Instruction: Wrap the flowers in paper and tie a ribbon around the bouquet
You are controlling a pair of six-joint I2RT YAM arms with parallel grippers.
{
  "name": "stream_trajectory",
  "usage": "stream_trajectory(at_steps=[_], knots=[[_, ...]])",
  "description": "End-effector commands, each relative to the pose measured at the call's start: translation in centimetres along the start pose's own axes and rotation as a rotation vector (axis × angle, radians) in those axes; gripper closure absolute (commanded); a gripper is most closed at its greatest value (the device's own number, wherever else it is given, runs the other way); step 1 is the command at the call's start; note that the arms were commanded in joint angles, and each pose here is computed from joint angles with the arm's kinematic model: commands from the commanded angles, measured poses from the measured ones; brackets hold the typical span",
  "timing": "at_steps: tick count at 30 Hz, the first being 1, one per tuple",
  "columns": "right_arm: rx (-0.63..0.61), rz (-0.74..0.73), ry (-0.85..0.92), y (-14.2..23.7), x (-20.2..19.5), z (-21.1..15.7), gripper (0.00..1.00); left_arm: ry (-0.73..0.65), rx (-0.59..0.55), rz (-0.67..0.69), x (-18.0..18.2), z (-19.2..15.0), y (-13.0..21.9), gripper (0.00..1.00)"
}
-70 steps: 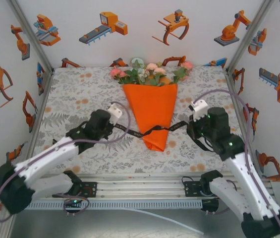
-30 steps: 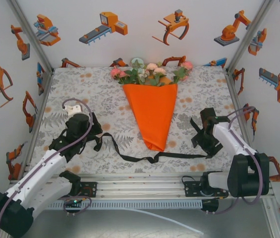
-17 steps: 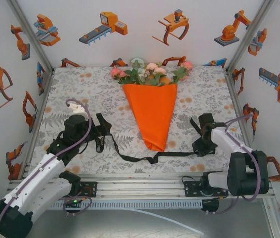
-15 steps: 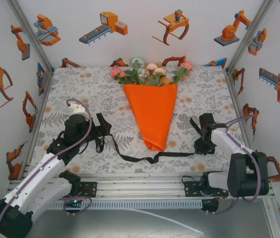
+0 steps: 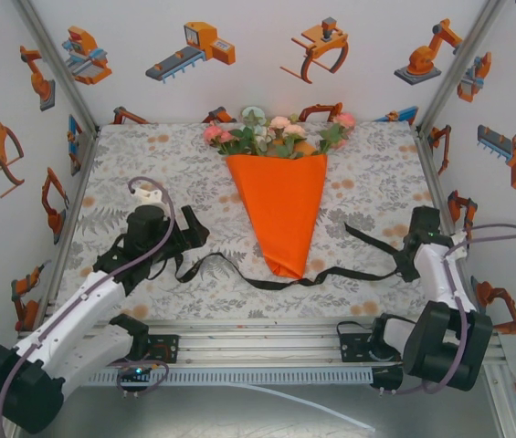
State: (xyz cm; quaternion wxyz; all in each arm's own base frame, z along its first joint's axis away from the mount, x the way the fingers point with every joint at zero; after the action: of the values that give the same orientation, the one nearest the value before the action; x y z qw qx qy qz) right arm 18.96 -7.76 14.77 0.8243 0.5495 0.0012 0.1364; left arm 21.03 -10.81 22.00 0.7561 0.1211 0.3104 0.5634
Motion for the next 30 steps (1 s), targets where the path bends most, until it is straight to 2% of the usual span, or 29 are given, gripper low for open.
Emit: stream_trajectory(at_steps=[1,7,11,17,20,25,30], knots=[[0.066,0.180,0.092,1.2,2.5,0.4,0.46,0.074,-0.044,-0.116,-1.5,1.7,-0.3,0.03],[0.217,0.693,0.396,5.7,7.8,-2.6,0.38,0.237,0.017,-0.229,-3.8,3.0,-4.5,0.02],[0.301,0.882,0.513,7.1,10.7,-5.2,0.25,0.274,0.045,-0.248,-5.2,3.8,-8.6,0.02],[0.442,0.955,0.619,5.6,14.7,-8.2,0.23,0.269,0.089,-0.245,-6.8,3.9,-14.9,0.01],[0.499,0.982,0.623,3.9,16.3,-9.3,0.27,0.262,0.075,-0.208,-7.0,3.2,-17.1,0.04],[0.557,0.996,0.647,1.7,17.9,-11.3,0.37,0.296,0.117,-0.152,-6.3,1.1,-19.7,0.11],[0.596,0.975,0.624,-0.1,18.2,-12.8,0.44,0.309,0.133,-0.244,-7.1,-0.2,-21.2,0.21]])
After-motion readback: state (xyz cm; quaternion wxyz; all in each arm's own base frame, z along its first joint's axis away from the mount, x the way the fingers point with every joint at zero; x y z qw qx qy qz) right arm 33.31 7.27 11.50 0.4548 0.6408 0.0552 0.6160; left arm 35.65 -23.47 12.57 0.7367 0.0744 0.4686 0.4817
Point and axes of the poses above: each hand's point on the last joint's axis, 136 mm out from that joint toward the fingers, its own y axis back along the fingers, its own x axis along the line the jaws close on, z = x × y, the point moved 9 cm from there along y, back along the fingers, and after that the axes turned 7 degrees about -y, right-handed, at the moved point
